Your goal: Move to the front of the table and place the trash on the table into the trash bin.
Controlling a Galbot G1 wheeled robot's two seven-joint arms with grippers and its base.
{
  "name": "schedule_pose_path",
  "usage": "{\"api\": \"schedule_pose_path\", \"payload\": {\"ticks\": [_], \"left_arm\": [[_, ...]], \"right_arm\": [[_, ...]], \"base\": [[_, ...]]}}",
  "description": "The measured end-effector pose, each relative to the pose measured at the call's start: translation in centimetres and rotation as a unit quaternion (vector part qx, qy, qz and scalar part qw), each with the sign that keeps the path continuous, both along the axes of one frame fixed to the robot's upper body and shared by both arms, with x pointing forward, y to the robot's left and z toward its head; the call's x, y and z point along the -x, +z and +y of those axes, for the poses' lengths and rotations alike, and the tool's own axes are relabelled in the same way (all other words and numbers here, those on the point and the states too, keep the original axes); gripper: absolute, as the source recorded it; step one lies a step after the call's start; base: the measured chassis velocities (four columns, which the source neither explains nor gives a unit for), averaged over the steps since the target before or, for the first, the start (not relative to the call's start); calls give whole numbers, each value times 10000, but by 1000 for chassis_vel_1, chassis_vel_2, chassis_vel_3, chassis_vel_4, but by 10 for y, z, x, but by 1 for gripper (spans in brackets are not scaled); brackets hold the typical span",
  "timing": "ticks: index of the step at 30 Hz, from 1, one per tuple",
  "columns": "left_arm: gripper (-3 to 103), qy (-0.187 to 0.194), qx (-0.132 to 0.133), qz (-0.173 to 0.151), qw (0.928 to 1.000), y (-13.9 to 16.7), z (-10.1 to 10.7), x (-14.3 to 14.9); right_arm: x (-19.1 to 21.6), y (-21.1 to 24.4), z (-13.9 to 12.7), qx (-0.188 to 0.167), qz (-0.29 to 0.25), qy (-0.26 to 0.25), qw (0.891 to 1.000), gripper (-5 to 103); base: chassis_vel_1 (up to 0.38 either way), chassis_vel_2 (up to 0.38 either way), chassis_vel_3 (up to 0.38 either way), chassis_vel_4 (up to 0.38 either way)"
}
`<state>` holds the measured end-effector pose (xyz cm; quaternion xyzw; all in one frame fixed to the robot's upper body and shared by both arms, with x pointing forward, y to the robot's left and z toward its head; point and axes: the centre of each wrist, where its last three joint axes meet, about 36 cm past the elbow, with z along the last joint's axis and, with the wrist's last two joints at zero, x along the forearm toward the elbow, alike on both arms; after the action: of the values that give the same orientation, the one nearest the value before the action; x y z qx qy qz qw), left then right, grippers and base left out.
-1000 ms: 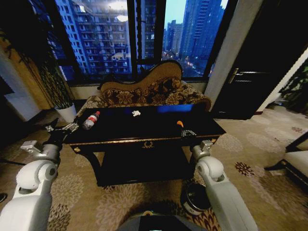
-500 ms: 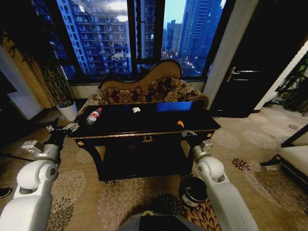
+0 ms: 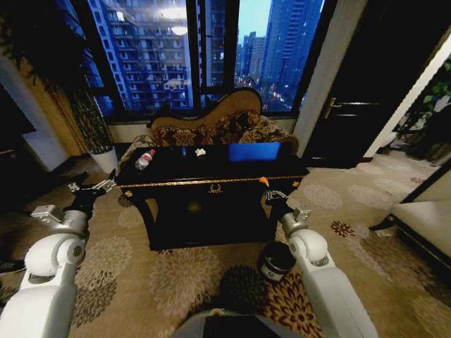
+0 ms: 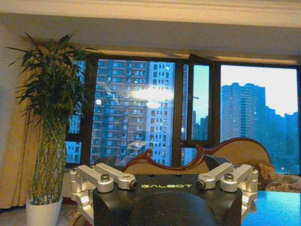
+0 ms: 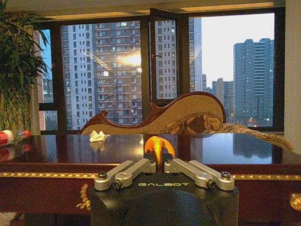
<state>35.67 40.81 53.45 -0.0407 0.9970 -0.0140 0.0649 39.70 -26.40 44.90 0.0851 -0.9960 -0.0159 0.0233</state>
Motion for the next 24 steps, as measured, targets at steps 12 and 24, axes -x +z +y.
{"api": "schedule_pose_path", "payload": {"ticks": [12,24], "left_arm": [[100,9,39,4,10000,-2,0,0],[100,38,49,-11,10000,-1,2,3]], "right_arm": [[-20,-67,-25,85,1386,-429,9894,3],[-37,-198,-95,842,2663,-1351,9507,3]], "base": [[28,-22,-20,28],[0,0,0,0]]}}
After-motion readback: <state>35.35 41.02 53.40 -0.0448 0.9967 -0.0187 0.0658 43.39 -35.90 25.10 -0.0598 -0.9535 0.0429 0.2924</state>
